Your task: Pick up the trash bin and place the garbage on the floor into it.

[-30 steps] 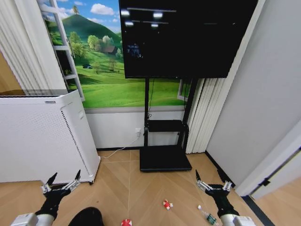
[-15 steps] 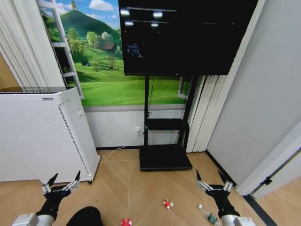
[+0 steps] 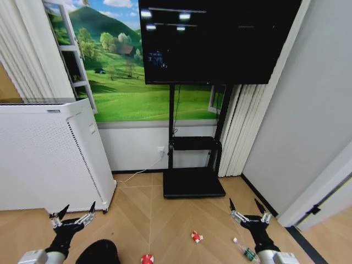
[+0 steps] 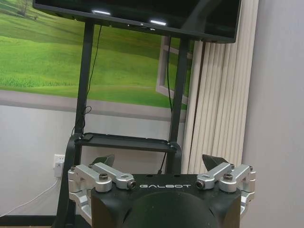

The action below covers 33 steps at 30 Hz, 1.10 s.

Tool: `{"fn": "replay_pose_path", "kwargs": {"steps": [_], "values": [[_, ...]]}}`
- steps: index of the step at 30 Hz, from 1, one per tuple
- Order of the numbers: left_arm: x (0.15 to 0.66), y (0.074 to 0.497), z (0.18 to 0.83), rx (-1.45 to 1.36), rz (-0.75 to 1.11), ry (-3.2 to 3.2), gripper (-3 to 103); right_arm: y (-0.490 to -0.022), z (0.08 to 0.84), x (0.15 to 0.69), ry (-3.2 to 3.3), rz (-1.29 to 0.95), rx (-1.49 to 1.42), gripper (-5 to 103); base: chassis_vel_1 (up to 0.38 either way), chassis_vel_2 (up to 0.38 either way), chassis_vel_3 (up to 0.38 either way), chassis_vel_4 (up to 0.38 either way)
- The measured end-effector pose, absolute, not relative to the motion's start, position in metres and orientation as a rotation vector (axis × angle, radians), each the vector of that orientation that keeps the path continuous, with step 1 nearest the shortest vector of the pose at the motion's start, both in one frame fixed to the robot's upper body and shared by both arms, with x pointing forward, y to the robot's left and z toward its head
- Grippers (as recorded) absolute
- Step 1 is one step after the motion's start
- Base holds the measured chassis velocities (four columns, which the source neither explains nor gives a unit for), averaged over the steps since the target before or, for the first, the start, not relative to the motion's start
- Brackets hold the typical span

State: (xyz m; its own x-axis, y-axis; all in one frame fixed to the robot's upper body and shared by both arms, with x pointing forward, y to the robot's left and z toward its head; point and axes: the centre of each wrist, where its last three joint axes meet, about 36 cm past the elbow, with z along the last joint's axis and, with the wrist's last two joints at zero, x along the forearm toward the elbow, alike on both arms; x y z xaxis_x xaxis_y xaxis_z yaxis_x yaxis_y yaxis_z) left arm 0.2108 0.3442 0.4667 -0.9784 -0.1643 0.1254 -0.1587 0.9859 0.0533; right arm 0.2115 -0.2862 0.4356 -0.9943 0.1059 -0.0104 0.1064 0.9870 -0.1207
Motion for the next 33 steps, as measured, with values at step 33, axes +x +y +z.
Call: {"fn": "replay_pose_path", "kwargs": {"steps": [33], "values": [[0.2084,0.3488,0.4578,0.197,-0.078,-2.987,99,-0.2853,0.4287,0.2114,3.131,-0.18,0.179,100,0.0,0.0,0.0,0.0]]}}
